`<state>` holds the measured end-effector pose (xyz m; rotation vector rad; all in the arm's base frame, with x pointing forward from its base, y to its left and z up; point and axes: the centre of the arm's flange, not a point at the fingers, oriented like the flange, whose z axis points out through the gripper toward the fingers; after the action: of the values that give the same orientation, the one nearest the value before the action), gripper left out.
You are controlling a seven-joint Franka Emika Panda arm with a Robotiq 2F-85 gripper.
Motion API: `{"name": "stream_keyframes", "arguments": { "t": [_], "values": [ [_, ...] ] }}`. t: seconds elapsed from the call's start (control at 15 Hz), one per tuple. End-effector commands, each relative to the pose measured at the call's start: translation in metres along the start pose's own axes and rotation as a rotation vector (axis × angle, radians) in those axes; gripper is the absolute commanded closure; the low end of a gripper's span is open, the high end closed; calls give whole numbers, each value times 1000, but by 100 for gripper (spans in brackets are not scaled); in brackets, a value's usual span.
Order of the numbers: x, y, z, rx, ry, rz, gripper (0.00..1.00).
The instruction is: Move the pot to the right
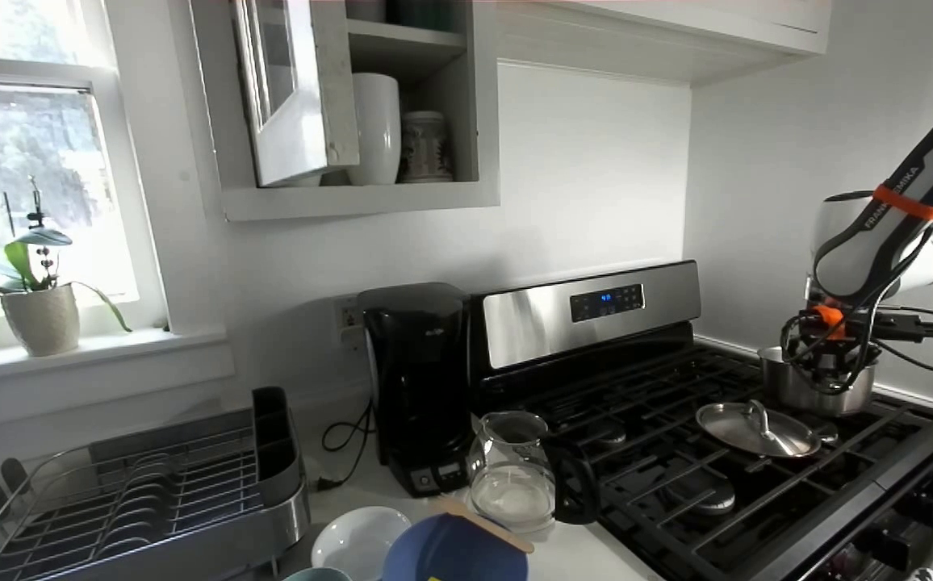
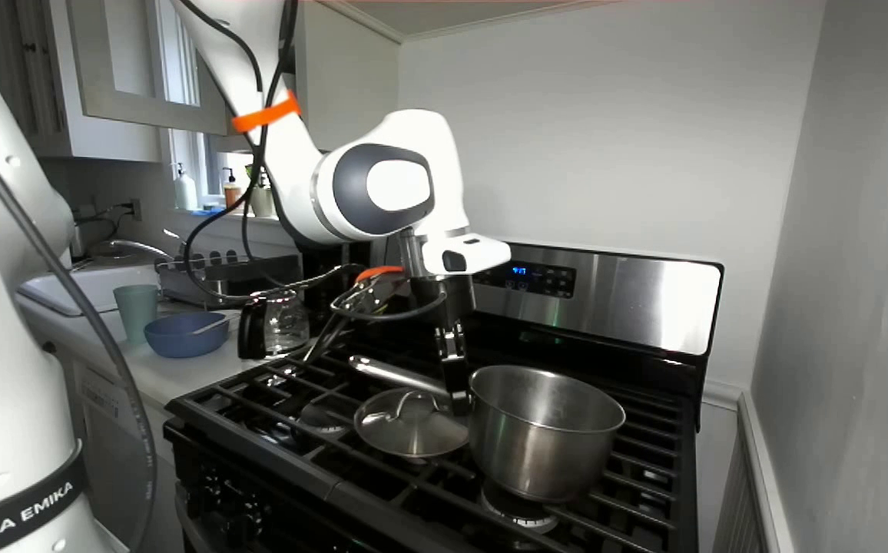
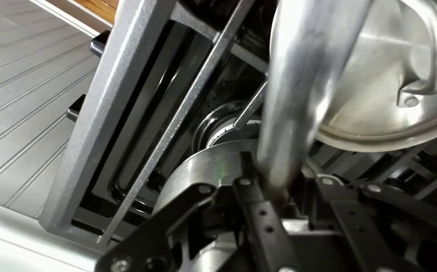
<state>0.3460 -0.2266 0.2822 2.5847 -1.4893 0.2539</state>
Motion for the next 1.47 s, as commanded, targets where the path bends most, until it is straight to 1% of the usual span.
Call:
{"name": "stream_keyframes", "arguments": {
  "t": [0.0, 0.33, 0.93, 1.13, 1.27, 1.33, 1.4],
  "values": [
    [-2, 8, -15, 21, 24, -21, 93],
    [-3, 10, -12, 26, 9, -32, 93],
    [-19, 11, -2, 33, 22, -46, 93],
    [-18, 10, -4, 42, 28, -43, 92],
    [-17, 9, -4, 41, 31, -44, 93],
    [-18, 10, -4, 38, 31, -47, 89],
    [-18, 10, -3, 36, 32, -48, 72]
  ]
}}
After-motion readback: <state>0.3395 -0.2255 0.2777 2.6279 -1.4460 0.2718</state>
